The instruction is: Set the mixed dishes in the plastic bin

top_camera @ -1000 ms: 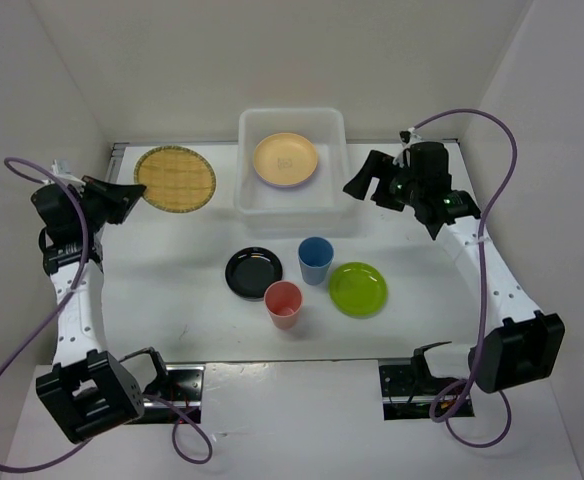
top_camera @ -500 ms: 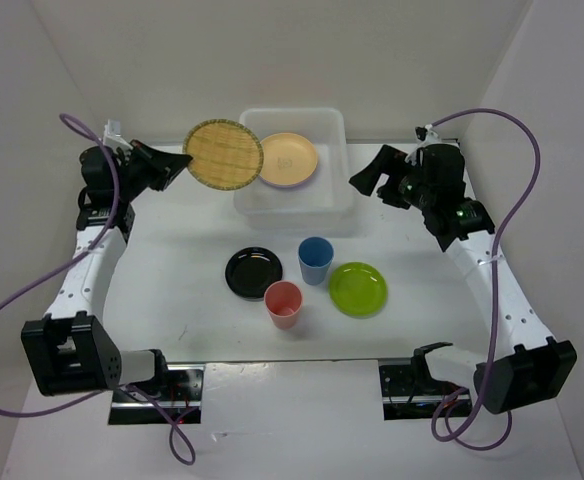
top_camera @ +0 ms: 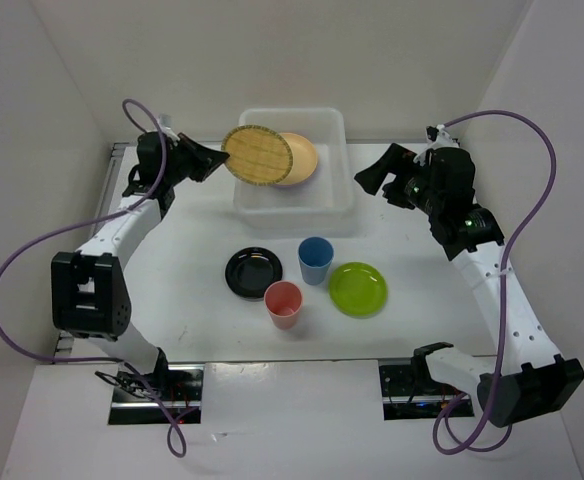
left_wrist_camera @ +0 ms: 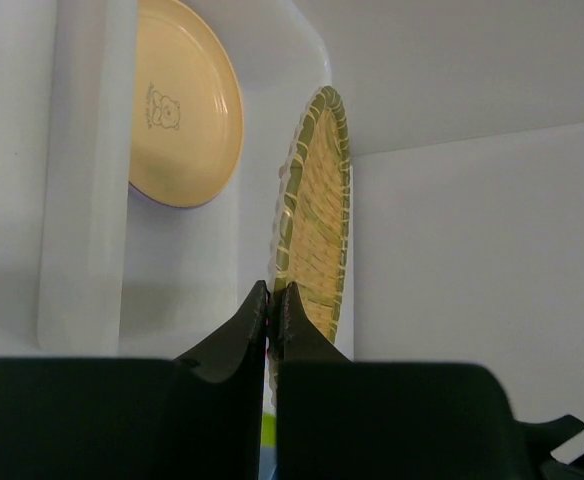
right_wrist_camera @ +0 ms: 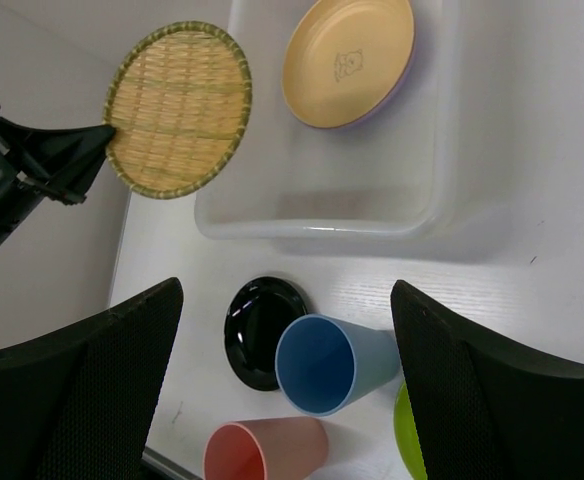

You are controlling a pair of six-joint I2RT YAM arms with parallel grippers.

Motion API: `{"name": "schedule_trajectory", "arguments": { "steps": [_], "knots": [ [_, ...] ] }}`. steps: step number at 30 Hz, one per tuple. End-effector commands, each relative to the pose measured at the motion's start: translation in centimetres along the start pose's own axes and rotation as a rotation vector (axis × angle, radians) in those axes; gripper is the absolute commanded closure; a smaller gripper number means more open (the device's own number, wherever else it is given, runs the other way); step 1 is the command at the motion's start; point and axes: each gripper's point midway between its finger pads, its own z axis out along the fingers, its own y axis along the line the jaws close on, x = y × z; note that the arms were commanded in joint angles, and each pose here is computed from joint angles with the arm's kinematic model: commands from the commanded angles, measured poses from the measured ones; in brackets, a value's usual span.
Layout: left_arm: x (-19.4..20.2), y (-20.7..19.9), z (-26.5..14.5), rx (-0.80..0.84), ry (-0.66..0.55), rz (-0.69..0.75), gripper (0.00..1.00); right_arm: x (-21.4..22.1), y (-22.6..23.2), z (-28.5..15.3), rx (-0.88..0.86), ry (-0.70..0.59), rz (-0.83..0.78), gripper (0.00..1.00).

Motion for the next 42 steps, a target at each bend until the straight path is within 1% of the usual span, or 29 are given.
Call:
{"name": "schedule_trajectory", "arguments": {
  "steps": [1,3,4,5,6,7,9,10,13,15,19,20,23,24,26,27,29,32,36,37,39,40,41,42],
  "knots": [
    [-2.5,-5.0,1.9,0.124,-0.091,0.051,1.00,-1.0,0.7,-0.6,-0.011,-0.044,-0.001,0.11],
    [-2.5,-5.0,2.9,0.117,-0.089,0.058,1.00,-1.0,0.7,-0.6,-0.011,-0.044,-0.001,0.11],
    [-1.9,-4.1,4.1,0.087,-0.079,0.048,1.00,-1.0,0.8,-0.6,-0.011,-0.044,0.008,0.11],
    [-2.5,-4.4,4.5,0.077,-0.091,0.047,1.00,-1.1,0.6,-0.6,-0.001,-0.051,0.008,0.11],
    [-1.6,-4.7,5.2,0.074,-0.079,0.060,1.00,-1.1,0.6,-0.6,-0.001,-0.051,0.008,0.11],
    [-1.7,-3.8,6.1,0.054,-0.084,0.065,1.00,-1.1,0.6,-0.6,-0.001,-0.051,0.008,0.11],
    [-1.5,-4.0,7.0,0.048,-0.086,0.066,1.00,-1.2,0.4,-0.5,0.007,-0.056,0.009,0.11],
    [-0.7,-3.3,7.9,0.033,-0.074,0.063,1.00,-1.2,0.4,-0.5,0.007,-0.056,0.009,0.11],
    [-0.1,-2.7,9.3,0.029,-0.059,0.053,1.00,-1.0,0.3,-0.2,0.012,-0.049,0.010,0.11],
    [0.5,-2.2,10.0,0.017,-0.054,0.052,1.00,-0.9,-0.1,0.1,0.025,-0.045,0.012,0.11],
    [0.1,-1.1,11.3,-0.004,-0.077,0.050,1.00,-1.0,-0.1,0.4,0.025,-0.045,0.012,0.11],
    [0.5,-1.6,11.6,0.005,-0.071,0.053,1.00,-1.0,-0.1,0.4,0.025,-0.045,0.012,0.11],
    [0.4,-0.4,12.8,-0.017,-0.080,0.050,1.00,-1.1,-0.2,0.4,0.033,-0.050,0.012,0.11],
    [1.2,0.2,13.4,-0.036,-0.067,0.038,1.00,-1.1,-0.2,0.4,0.033,-0.050,0.012,0.11],
    [0.9,0.4,14.0,-0.040,-0.079,0.038,1.00,-1.1,-0.3,0.4,0.033,-0.050,0.003,0.11],
    [1.2,1.5,14.5,-0.061,-0.078,0.034,1.00,-1.1,-0.3,0.4,0.033,-0.050,0.003,0.11],
    [1.2,1.0,15.2,-0.059,-0.079,0.037,1.00,-1.1,-0.4,0.4,0.041,-0.055,0.003,0.11],
    [2.1,1.5,16.7,-0.083,-0.070,0.038,1.00,-1.2,-0.6,0.5,0.048,-0.061,0.003,0.11],
    [2.3,2.6,17.7,-0.141,-0.081,0.035,1.00,-0.9,-0.8,0.6,0.054,-0.053,0.004,0.11],
    [1.9,2.1,17.7,-0.135,-0.094,0.037,1.00,-0.9,-0.8,0.6,0.054,-0.053,0.004,0.11],
    [2.6,3.2,18.1,-0.174,-0.085,0.036,1.00,-0.7,-1.2,0.7,0.066,-0.051,0.006,0.11],
    [2.0,3.1,18.4,-0.178,-0.110,0.038,1.00,-0.7,-1.2,0.7,0.066,-0.051,0.006,0.11],
    [2.0,3.1,18.4,-0.184,-0.108,0.037,1.00,-0.7,-1.2,0.7,0.066,-0.051,0.006,0.11],
    [2.8,3.8,18.6,-0.208,-0.095,0.038,1.00,-0.8,-1.0,0.4,0.061,-0.058,0.004,0.11]
  ]
}}
